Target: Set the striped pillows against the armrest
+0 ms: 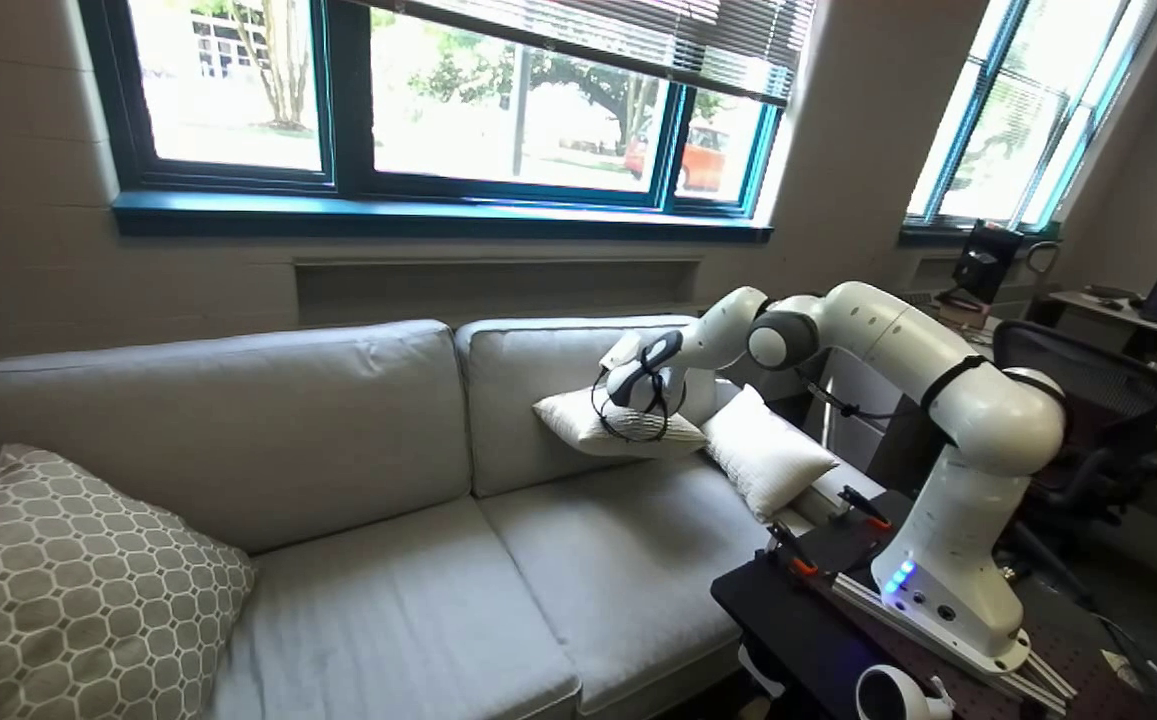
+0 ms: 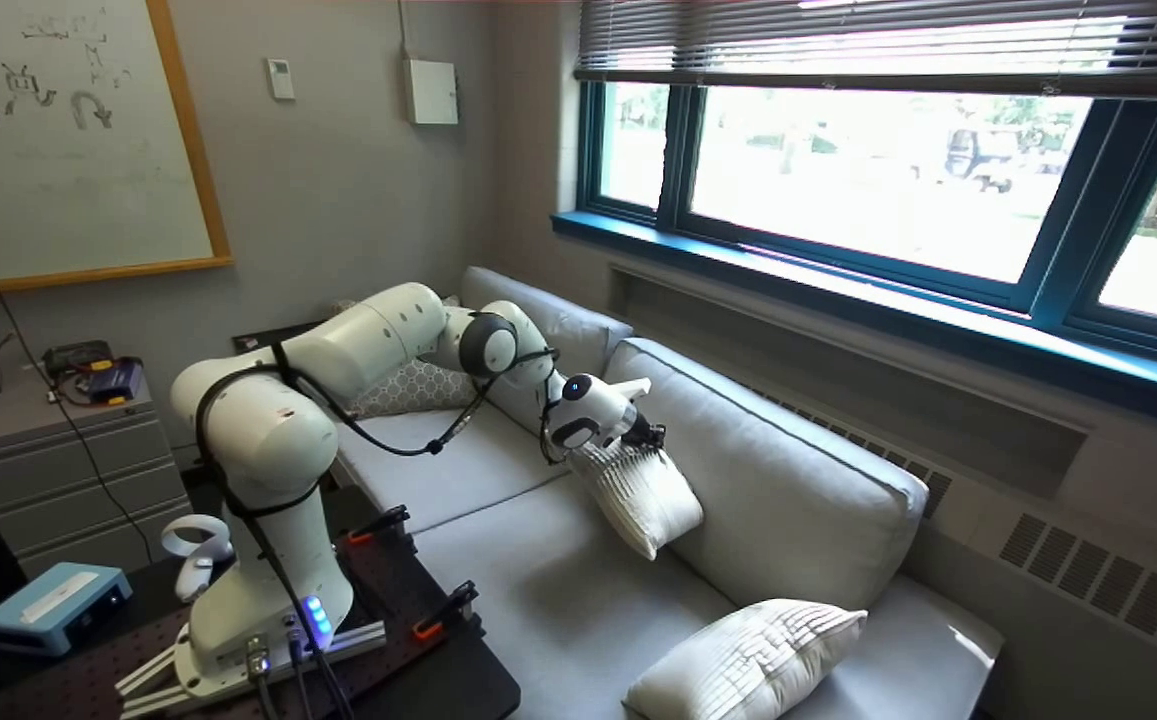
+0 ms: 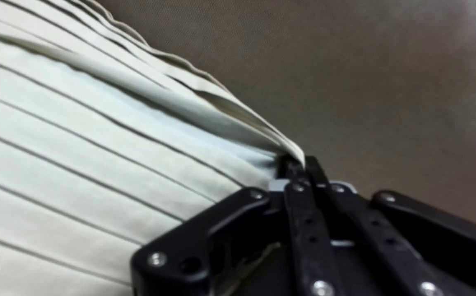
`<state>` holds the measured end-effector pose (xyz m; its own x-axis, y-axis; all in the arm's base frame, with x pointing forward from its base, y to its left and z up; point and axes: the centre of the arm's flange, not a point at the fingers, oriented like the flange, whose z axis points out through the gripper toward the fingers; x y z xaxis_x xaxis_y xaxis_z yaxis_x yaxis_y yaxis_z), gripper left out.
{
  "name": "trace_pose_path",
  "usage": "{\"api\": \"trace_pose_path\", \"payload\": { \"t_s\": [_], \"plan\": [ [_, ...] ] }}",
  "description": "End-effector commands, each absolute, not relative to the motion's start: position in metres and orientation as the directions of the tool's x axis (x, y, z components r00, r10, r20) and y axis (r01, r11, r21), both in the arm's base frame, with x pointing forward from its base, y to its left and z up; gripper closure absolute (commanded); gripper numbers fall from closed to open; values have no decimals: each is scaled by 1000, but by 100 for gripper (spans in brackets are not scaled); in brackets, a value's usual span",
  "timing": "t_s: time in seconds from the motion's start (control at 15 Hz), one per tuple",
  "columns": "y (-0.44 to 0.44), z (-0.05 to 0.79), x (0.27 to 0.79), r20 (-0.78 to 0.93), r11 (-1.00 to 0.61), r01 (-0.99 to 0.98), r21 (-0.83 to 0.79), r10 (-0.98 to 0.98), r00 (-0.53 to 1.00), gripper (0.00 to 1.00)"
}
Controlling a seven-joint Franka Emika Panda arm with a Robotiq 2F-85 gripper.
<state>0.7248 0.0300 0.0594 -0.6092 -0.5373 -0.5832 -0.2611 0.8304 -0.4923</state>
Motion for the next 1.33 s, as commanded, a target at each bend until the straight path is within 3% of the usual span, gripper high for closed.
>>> {"api": "trace_pose_path", "payload": {
  "t_s": [0.0,0.33,0.8,1.27],
  "plan": [
    [39,95,656,-625,806,-109,-582,-529,-574,99],
    [52,118,640,-674,795,63,-603,-467,-572,99],
    [59,54,613,-743,886,47,-462,-358,-566,99],
    [39,54,581,-856,854,374,-361,-145,-496,99]
  ]
}}
